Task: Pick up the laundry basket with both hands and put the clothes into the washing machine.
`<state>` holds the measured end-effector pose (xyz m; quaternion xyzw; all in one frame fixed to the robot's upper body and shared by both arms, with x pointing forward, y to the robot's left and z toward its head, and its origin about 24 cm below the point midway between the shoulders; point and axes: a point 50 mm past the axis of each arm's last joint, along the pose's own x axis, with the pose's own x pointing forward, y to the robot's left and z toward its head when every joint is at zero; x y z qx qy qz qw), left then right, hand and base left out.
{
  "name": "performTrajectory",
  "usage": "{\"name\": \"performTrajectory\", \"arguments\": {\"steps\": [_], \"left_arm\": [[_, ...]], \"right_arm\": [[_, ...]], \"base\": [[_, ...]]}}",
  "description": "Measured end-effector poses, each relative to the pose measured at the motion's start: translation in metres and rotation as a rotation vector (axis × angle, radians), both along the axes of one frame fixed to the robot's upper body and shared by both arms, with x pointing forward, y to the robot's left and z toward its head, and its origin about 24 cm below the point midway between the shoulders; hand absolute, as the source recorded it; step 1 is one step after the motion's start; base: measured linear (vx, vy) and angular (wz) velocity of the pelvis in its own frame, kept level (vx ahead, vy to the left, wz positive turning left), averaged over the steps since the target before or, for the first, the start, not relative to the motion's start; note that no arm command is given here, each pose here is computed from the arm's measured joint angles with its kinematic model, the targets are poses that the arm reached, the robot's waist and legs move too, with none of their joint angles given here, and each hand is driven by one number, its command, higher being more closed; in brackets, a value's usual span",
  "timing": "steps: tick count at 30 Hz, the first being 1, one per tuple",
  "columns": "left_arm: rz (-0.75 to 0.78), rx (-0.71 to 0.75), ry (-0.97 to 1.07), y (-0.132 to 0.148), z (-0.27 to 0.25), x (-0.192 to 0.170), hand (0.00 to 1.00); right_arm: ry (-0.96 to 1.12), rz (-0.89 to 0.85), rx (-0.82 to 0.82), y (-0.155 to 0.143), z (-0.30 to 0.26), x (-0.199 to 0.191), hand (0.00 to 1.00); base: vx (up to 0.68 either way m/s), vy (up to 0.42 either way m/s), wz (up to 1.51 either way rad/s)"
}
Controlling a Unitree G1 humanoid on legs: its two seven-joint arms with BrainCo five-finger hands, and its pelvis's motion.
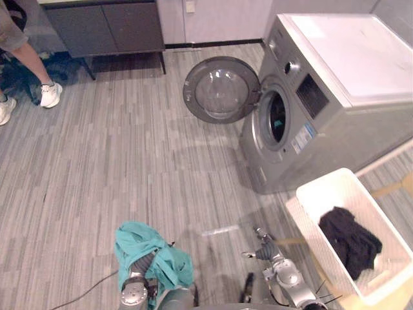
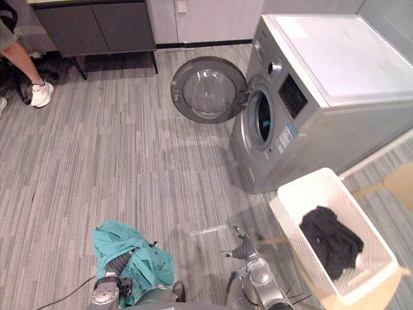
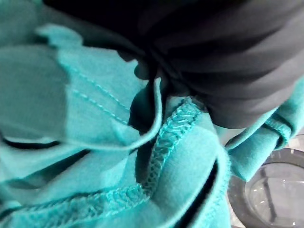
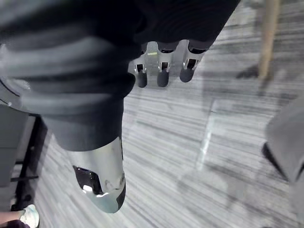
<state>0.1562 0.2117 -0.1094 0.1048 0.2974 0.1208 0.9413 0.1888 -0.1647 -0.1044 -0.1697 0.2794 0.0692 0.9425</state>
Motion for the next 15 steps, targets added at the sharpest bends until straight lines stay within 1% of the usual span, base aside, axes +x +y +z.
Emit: {"name": "performTrajectory", "arguments": {"steps": [3,5,8,12,15], "left_arm": [[-0.013,-0.007,-0.032,-0.004,0.004,0.010,1.00],[-0.033,-0.039,-0.032,-0.014,0.003,0.011,1.00],[-0.041,-0.051,-0.029,-0.019,0.002,0.011,1.00],[-0.041,-0.076,-0.003,-0.023,-0.003,0.001,1.00],[-0.044,-0.082,-0.016,-0.024,-0.001,0.004,1.00]], "right_arm": [[0.004,-0.007,-0.018,-0.005,0.000,-0.001,0.00],[0.003,-0.009,-0.023,-0.007,0.000,0.000,0.00],[-0.021,-0.027,0.001,-0.003,0.004,0.007,0.00],[-0.052,-0.026,0.026,0.007,0.009,0.010,0.00],[-0.078,-0.062,0.021,0.002,0.013,0.014,0.00]], "base": [[0.56,-0.146,0.98],[0.71,-0.235,0.49],[0.56,-0.223,0.21],[0.59,-0.199,-0.54],[0.49,-0.037,-0.83]]}}
